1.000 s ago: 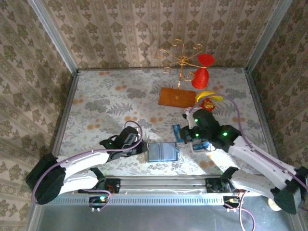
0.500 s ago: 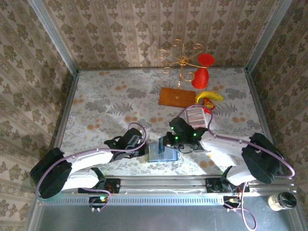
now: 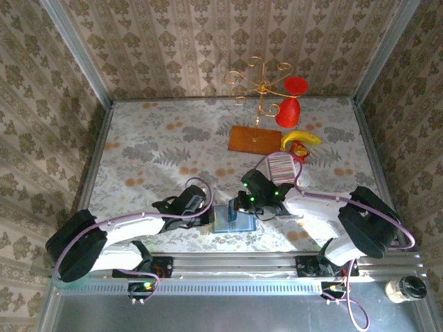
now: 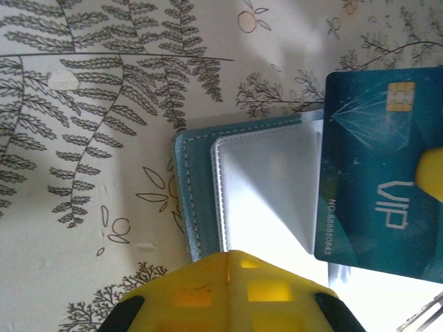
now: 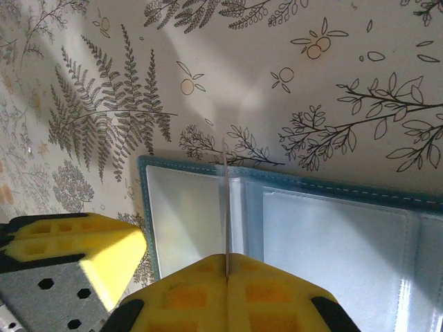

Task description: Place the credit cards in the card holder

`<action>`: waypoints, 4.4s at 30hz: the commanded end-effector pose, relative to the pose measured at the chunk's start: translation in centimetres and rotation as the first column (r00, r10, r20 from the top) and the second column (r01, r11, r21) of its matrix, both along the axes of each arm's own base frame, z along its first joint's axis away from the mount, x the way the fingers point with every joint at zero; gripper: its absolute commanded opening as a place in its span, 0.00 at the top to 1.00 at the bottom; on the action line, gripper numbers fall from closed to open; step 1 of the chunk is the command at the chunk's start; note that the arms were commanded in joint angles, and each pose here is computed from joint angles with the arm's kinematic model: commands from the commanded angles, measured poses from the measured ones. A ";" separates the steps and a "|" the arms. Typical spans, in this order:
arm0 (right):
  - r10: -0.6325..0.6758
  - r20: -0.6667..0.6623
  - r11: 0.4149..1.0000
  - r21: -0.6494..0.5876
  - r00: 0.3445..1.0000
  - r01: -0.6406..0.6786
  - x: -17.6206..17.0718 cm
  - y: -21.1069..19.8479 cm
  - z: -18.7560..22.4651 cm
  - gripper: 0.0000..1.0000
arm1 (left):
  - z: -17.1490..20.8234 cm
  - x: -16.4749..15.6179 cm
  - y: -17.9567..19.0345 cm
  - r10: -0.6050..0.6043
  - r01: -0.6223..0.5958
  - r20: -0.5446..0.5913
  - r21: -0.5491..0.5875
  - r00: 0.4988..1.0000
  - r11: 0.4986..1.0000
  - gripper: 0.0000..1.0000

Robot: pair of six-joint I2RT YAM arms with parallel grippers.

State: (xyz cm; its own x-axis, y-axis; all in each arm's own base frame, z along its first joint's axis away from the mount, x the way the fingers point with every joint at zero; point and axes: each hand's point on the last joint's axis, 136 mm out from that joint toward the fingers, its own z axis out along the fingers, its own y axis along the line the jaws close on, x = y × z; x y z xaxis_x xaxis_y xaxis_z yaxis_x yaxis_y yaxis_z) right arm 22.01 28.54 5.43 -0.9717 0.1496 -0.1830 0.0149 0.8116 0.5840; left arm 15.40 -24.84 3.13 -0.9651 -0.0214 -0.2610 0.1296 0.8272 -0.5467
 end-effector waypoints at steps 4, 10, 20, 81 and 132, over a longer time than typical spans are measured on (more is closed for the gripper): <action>-0.013 0.027 1.000 -0.010 1.000 0.013 0.2 -0.6 -0.2 1.00 | -0.9 -0.3 0.0 0.007 -0.007 -0.017 0.015 1.000 1.000 0.95; -0.020 0.031 1.000 -0.014 0.999 0.020 0.1 -1.2 -0.1 1.00 | -1.1 -0.3 -0.2 0.001 -0.001 -0.022 0.023 1.000 1.000 0.95; -0.040 0.045 0.999 0.008 0.998 0.040 0.2 -1.5 0.1 1.00 | -1.4 -0.4 -0.1 0.003 -0.002 -0.025 0.034 1.000 0.999 0.96; -0.204 0.063 0.965 0.181 0.977 0.190 1.4 -2.6 0.5 1.00 | -1.7 -0.6 -0.1 0.007 -0.005 -0.034 0.054 0.999 0.999 0.99; -0.131 -0.032 0.955 0.266 0.991 0.135 -0.7 -1.4 -0.6 1.00 | -2.2 -0.8 0.2 0.021 -0.018 -0.044 0.078 0.999 0.997 1.00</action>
State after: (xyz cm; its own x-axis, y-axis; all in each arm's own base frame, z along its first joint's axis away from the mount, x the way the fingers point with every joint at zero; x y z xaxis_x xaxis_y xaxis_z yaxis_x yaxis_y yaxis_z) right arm 22.11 27.29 4.68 -0.9363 0.3281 -0.1255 0.1170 0.6281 0.7693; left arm 15.31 -25.47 2.08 -0.9680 -0.0271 -0.2494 0.1124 0.8419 -0.5278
